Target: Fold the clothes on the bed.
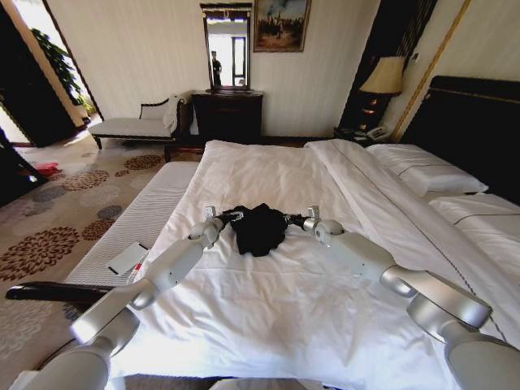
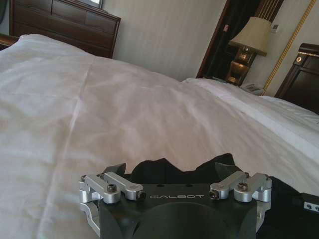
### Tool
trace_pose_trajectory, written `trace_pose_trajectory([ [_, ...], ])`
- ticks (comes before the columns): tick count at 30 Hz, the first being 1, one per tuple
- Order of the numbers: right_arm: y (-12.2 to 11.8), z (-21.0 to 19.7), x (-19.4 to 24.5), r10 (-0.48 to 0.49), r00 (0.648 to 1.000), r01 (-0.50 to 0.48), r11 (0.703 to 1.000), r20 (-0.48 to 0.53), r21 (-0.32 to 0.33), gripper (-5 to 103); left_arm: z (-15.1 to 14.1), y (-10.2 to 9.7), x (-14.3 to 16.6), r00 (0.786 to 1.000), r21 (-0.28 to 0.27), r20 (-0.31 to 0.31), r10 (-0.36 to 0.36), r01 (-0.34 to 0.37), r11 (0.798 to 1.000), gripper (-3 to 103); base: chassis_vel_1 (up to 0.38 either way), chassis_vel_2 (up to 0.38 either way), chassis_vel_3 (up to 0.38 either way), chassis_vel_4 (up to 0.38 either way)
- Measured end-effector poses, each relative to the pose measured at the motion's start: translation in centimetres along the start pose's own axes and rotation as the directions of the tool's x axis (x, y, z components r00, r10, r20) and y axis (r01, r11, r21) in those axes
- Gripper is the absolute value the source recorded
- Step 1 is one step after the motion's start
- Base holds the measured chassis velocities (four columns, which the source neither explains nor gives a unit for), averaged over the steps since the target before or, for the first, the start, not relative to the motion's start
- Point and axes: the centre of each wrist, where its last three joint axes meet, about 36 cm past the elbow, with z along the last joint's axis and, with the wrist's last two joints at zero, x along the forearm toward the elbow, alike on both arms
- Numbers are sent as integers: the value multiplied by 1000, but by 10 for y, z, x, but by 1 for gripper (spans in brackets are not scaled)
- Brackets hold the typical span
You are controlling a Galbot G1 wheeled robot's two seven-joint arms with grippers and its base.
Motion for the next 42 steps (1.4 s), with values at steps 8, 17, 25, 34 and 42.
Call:
trace_pose_trajectory([
  [8,1,-1,1,-3,1000,3,1000,4,0,0,6,-4,-11,1000,14,-16,-3,3,1000,100,0,0,0,0],
  [17,-1,-1,3,0,1000,0,1000,6,-3,0,14,-13,-18,1000,14,-26,10,-9,1000,100,0,0,0,0],
  [25,-1,-1,4,0,1000,0,1000,7,-3,0,18,-6,-15,1000,25,-27,-7,7,1000,100,0,0,0,0],
  [34,1,-1,4,-4,1000,4,1000,8,-5,0,19,-1,-14,999,34,-26,-20,21,999,100,0,0,0,0],
  [42,-1,-9,3,4,1000,-3,1000,19,-8,0,24,-4,-13,999,28,-38,-10,11,1000,100,0,0,0,0],
])
